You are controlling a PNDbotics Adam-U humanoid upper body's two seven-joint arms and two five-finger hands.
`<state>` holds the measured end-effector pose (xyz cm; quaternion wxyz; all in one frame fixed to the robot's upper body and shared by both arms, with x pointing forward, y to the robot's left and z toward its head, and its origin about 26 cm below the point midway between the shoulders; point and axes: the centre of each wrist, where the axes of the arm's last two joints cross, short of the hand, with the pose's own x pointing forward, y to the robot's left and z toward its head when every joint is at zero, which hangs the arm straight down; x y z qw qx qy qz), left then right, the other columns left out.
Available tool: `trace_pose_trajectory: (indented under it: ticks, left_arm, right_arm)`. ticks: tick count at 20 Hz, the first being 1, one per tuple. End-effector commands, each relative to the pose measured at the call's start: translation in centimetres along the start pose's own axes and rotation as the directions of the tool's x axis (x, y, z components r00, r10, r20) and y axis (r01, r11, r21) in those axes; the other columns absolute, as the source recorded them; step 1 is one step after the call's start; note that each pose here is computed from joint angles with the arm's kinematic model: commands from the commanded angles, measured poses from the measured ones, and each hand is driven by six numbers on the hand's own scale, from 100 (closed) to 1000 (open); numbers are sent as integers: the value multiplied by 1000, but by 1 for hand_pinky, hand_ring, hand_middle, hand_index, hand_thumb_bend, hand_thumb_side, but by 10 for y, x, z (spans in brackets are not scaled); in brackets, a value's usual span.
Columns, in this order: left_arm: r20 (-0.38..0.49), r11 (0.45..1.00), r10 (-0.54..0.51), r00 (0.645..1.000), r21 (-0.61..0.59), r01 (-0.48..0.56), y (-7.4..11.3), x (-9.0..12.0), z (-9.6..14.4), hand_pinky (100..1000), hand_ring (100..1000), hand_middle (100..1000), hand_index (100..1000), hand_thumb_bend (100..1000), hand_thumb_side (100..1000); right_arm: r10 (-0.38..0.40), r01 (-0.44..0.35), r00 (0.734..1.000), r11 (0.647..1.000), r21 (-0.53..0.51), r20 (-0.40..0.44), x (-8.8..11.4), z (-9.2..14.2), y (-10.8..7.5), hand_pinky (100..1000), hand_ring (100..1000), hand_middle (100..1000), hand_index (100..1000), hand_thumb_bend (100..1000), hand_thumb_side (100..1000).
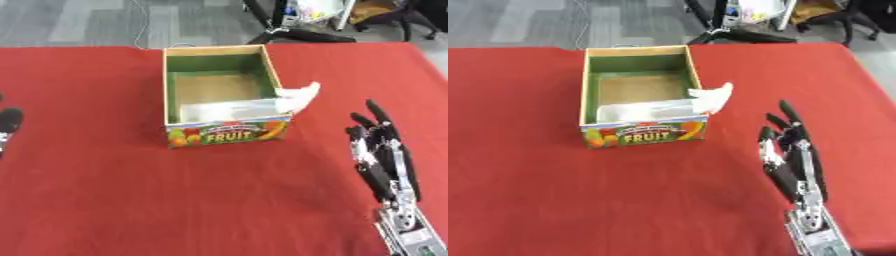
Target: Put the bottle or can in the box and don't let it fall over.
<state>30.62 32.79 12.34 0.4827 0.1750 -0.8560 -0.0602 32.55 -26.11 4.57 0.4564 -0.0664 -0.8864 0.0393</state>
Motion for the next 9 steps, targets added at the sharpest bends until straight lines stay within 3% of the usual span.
trace_pose_trajectory:
  ticks: [1, 9]
  left_arm:
    - [-9, 999, -5, 1000, 49, 5, 0, 0, 5, 924, 1000, 982, 908, 752, 618]
    - [-36, 998, 19, 999, 54, -17, -13, -8, 15, 922, 1000, 974, 910, 733, 616]
  right_arm:
    - [26, -26, 1000, 1000, -3, 13, 2, -3, -8, 794, 897, 1000, 968, 100, 470]
    - [26, -26, 1000, 1000, -6, 4, 1, 0, -8, 794, 897, 1000, 968, 100, 470]
